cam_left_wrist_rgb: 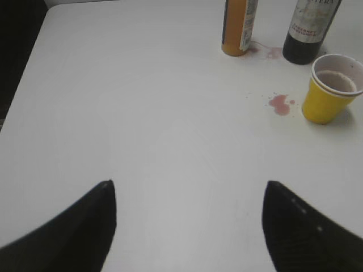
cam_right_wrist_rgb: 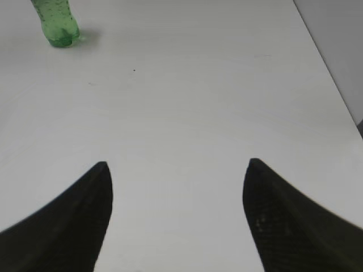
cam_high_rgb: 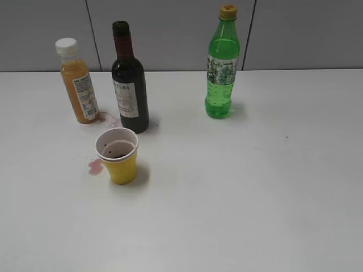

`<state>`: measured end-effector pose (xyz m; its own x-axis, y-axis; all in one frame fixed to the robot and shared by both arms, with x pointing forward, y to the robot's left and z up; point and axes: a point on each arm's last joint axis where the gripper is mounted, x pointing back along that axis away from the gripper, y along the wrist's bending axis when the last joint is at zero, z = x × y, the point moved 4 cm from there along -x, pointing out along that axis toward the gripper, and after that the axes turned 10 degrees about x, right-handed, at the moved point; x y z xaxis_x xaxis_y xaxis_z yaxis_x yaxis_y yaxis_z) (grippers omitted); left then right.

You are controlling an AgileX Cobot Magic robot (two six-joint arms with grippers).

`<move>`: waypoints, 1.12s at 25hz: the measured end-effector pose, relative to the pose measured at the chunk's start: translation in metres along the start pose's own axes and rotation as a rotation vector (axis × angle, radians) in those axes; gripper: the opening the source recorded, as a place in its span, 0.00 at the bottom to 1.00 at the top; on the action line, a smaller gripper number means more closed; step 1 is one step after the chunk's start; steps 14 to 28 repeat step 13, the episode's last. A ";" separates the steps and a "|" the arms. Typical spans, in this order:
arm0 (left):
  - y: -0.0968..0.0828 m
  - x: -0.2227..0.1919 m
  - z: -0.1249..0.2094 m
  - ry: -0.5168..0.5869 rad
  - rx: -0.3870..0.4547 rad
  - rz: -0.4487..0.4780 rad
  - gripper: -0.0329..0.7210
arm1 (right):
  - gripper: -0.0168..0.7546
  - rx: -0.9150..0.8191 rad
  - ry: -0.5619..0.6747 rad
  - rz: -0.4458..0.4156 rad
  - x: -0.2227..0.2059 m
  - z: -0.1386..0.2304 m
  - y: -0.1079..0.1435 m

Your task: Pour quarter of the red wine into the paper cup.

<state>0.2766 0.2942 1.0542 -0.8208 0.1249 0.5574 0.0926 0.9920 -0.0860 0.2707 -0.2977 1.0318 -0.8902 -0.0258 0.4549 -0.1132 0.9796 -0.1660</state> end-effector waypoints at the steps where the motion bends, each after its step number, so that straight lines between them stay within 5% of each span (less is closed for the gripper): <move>1: 0.001 -0.001 0.006 -0.008 0.001 0.001 0.83 | 0.73 0.000 0.000 0.000 0.000 0.000 0.000; 7: 0.005 -0.010 0.031 -0.042 0.052 -0.015 0.83 | 0.73 0.000 0.000 0.000 0.000 0.000 0.000; 28: 0.007 -0.011 0.030 -0.066 0.061 -0.024 0.83 | 0.73 0.000 -0.001 0.000 0.000 0.000 0.000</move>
